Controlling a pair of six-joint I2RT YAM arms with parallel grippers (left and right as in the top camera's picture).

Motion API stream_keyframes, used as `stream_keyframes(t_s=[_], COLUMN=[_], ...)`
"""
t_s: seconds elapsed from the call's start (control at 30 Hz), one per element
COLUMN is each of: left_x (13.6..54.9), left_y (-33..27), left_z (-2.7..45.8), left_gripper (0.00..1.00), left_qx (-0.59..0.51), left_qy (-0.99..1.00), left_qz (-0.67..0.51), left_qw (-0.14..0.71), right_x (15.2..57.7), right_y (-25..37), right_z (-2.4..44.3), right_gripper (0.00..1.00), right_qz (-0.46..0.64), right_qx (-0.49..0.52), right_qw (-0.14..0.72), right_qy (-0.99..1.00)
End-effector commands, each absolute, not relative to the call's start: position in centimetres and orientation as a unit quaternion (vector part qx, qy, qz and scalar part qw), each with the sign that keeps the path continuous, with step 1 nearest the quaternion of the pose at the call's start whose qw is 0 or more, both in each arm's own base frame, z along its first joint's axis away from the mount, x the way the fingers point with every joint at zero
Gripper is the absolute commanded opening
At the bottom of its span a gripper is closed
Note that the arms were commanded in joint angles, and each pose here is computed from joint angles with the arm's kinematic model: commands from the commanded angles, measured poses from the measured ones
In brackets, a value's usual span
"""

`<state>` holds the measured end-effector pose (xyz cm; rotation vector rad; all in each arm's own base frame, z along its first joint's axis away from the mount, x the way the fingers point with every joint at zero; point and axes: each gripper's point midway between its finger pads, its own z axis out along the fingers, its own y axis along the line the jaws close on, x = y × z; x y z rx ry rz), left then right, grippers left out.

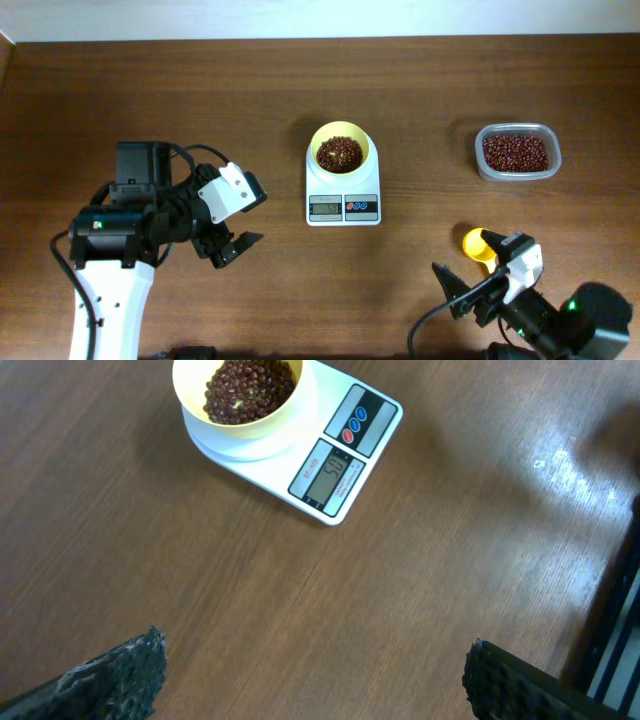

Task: Scoop item into bowl and weigh 50g on scale

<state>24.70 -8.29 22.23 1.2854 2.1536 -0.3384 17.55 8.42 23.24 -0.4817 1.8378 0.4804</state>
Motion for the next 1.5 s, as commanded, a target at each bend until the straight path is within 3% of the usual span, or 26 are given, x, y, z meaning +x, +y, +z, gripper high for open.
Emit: stream_keyframes(t_s=[0.0, 0.17, 0.57, 1.47], left_x=[24.6, 24.6, 24.6, 24.6], left_y=[-8.5, -8.5, -8.5, -8.5], left_z=[22.5, 22.5, 22.5, 22.5], left_gripper=[0.99, 0.99, 0.99, 0.99], left_qx=[0.489, 0.489, 0.489, 0.489], left_qy=[0.806, 0.806, 0.806, 0.806], left_qz=[-0.133, -0.133, -0.133, -0.133], left_qw=[0.307, 0.307, 0.307, 0.307], right_x=[17.5, 19.6, 22.1, 23.5], right_y=[8.0, 6.3, 6.1, 4.9], right_z=[22.5, 21.2, 21.4, 20.9], right_gripper=[0.99, 0.99, 0.99, 0.99], right_qz=[0.177, 0.185, 0.145, 0.107], right_qx=[-0.207, -0.110, -0.138, -0.126], right_qw=[0.575, 0.614, 0.698, 0.746], right_qy=[0.771, 0.760, 0.688, 0.646])
